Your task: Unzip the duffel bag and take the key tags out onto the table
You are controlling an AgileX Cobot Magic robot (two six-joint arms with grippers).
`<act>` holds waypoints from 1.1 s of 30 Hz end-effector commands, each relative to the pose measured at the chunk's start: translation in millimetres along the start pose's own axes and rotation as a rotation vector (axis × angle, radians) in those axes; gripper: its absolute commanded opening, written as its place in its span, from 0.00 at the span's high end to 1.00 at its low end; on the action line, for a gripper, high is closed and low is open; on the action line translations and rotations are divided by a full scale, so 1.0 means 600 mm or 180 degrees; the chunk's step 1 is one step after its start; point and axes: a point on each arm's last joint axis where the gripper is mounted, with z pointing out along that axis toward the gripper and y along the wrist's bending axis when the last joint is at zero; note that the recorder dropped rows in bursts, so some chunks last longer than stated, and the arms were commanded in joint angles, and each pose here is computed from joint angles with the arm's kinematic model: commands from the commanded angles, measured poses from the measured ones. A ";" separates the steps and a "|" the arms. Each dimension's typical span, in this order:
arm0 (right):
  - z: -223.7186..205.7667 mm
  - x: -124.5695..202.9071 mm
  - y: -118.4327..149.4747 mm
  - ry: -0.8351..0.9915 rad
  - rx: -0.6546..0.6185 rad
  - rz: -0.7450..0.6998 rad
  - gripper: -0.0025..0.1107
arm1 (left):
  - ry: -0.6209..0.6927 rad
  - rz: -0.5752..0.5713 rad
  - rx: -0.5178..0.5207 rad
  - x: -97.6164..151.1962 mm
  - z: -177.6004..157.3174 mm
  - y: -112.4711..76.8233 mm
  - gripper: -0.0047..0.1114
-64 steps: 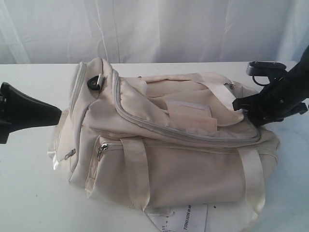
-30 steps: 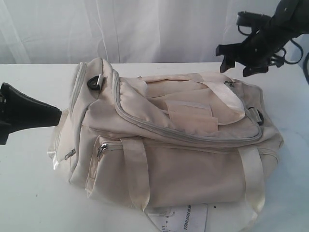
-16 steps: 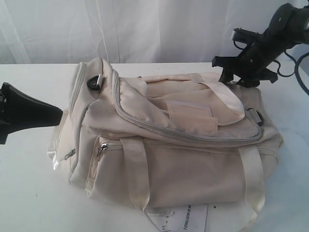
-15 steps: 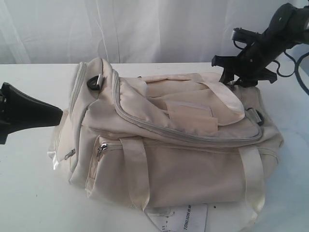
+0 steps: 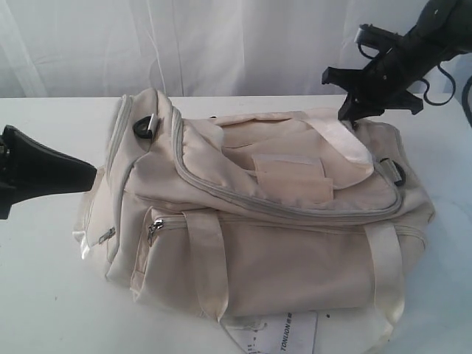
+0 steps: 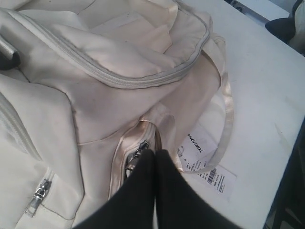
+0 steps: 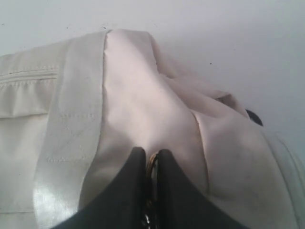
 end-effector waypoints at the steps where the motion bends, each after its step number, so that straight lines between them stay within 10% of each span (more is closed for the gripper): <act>1: -0.030 -0.009 0.011 -0.0137 -0.0047 -0.0038 0.98 | -0.0037 -0.0016 0.0096 -0.004 -0.001 -0.006 0.96; 33: -0.132 0.010 0.035 0.0122 0.0111 -0.0431 0.98 | -0.0048 -0.0042 0.0160 -0.005 -0.001 -0.009 0.96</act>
